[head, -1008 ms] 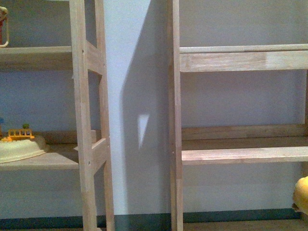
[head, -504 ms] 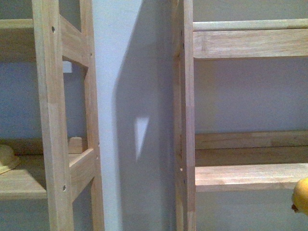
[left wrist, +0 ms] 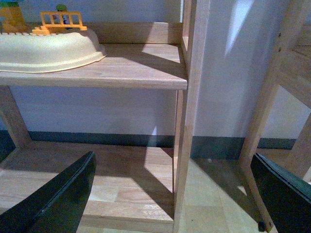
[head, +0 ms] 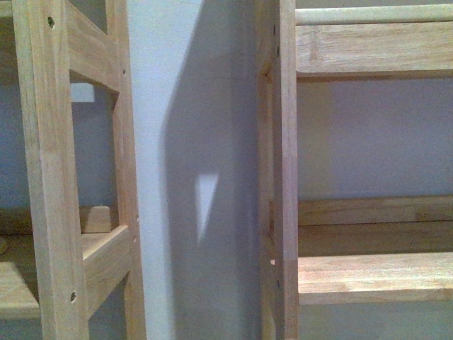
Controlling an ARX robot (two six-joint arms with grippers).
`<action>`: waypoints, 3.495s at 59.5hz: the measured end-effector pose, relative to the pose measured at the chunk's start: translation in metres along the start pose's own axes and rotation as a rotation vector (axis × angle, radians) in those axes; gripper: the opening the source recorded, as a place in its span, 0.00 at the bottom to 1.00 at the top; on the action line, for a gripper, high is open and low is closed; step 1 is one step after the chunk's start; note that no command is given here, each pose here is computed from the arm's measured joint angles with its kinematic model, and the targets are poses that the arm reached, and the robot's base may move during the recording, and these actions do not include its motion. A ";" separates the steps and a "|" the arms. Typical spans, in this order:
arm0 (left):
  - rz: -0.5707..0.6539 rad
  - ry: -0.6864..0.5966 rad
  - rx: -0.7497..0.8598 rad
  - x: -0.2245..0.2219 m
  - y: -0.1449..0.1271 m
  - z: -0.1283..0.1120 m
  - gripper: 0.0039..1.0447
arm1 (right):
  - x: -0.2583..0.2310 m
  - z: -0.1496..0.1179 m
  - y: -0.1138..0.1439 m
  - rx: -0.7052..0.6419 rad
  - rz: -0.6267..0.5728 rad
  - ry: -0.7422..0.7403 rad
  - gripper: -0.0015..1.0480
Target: Put away toys
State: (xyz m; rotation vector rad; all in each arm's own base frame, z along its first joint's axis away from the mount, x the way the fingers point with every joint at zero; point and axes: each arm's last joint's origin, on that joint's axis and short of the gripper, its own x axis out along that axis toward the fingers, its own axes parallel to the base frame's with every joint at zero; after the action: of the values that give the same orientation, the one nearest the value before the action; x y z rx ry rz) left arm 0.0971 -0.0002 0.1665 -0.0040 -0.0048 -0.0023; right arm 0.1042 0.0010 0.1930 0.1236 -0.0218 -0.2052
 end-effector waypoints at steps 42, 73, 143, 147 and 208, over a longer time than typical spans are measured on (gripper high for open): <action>0.000 0.000 0.000 0.000 0.000 0.000 0.94 | -0.005 0.204 0.044 -0.105 0.076 -0.466 0.07; 0.000 0.000 0.000 0.000 0.000 0.000 0.94 | 0.090 0.297 0.054 -0.022 0.205 -0.495 0.07; 0.000 0.000 0.000 0.000 0.000 0.000 0.94 | 0.274 0.299 0.095 0.393 0.396 -0.150 0.07; 0.000 0.000 0.000 0.000 0.000 0.000 0.94 | 0.274 0.299 0.097 0.398 0.397 -0.142 0.07; 0.000 0.000 0.000 0.000 0.000 0.000 0.94 | 0.264 0.310 0.093 0.292 0.341 -0.282 0.94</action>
State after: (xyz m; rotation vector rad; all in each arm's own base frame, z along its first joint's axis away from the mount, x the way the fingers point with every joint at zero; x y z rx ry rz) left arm 0.0971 -0.0002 0.1665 -0.0040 -0.0044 -0.0023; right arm 0.3706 0.0001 0.5140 0.3775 -0.3517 0.1247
